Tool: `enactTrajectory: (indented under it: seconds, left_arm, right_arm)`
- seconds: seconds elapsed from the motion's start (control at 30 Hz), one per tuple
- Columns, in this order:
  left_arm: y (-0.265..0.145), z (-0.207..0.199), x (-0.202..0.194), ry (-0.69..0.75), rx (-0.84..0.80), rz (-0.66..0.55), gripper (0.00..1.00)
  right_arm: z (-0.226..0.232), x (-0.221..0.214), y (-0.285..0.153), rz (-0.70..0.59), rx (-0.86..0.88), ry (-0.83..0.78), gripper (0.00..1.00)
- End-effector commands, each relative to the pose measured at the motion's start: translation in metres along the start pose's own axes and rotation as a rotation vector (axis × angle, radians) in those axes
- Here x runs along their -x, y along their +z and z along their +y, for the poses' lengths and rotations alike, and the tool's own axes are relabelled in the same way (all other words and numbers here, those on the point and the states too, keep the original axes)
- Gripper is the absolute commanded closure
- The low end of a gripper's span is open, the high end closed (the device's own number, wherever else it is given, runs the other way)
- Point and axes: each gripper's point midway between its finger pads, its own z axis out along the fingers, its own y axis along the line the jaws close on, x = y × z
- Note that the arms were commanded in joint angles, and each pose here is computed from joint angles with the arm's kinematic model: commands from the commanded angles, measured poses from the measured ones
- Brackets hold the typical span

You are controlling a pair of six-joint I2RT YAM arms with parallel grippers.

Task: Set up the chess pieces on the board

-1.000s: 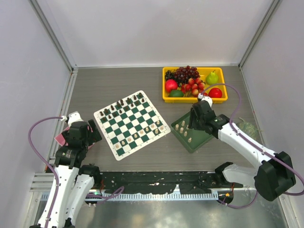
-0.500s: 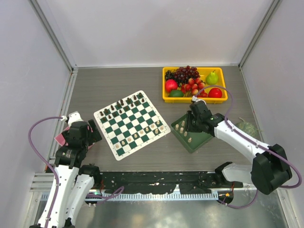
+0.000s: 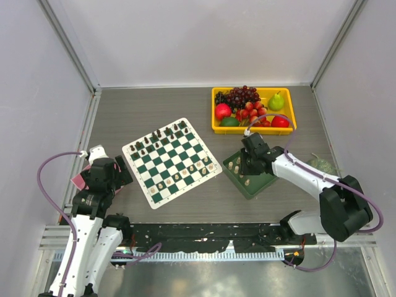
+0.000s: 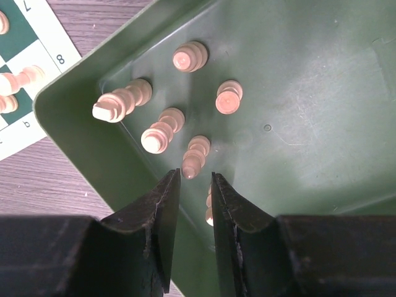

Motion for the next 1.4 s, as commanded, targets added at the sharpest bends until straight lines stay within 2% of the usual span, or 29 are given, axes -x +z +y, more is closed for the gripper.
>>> enactTrajectory:
  seconds: [0.0, 0.5, 0.83, 1.07, 1.37]
  left_arm:
    - [-0.001, -0.004, 0.013, -0.019, -0.015, -0.036, 0.01]
    - [-0.001, -0.005, 0.013, -0.02, -0.015, -0.036, 0.01]
    - [-0.001, -0.004, 0.012, -0.02, -0.015, -0.035, 0.01]
    - [-0.001, -0.005, 0.013, -0.022, -0.018, -0.038, 0.01]
    - [-0.001, -0.005, 0.013, -0.018, -0.019, -0.038, 0.01]
  right_arm:
    - [0.008, 0.015, 0.001, -0.039, 0.018, -0.016, 0.67]
    - [0.009, 0.021, 0.009, -0.052, 0.011, -0.021, 0.64]
    - [0.005, 0.019, 0.009, -0.054, -0.009, -0.032, 0.71]
    - [0.001, 0.026, -0.002, -0.085, -0.031, -0.038, 0.8]
    - [-0.003, 0.039, -0.03, -0.143, -0.055, -0.047, 0.81]
